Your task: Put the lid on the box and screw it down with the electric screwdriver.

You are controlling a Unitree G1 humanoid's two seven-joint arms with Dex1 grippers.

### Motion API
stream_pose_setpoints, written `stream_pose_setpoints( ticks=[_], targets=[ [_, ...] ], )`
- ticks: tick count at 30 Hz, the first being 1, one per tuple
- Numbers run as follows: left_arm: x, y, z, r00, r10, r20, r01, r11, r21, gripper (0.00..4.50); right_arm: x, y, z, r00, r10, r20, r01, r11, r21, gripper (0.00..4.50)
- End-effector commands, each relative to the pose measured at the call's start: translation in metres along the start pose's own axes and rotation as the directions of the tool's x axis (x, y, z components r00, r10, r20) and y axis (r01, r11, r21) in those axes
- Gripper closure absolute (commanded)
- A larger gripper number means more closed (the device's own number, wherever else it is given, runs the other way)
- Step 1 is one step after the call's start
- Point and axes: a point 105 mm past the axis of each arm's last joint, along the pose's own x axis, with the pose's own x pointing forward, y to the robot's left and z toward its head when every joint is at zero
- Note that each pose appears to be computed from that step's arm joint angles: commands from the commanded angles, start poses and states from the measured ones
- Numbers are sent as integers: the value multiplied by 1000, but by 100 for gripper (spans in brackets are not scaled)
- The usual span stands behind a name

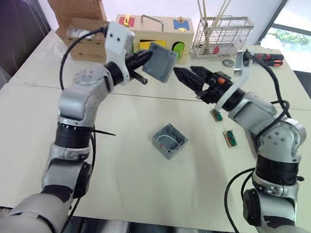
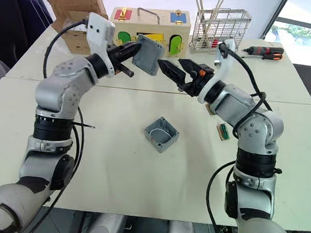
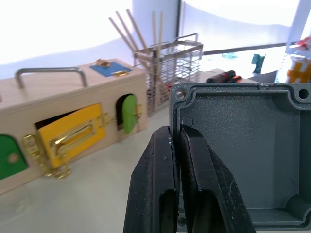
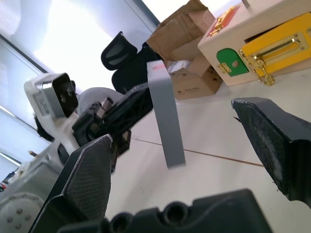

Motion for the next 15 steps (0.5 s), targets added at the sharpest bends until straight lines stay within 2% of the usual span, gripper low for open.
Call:
stream_pose_setpoints(
  ticks=[1,15],
  targets=[
    [-1,-8,25,995,-15,94,10,999,53,448,0,6,11,999,32,24,-32,999,-26,0],
    [0,-14,29,993,-42,111,38,999,40,448,-2,5,1,1000,31,2,-31,999,-11,0]
  ],
)
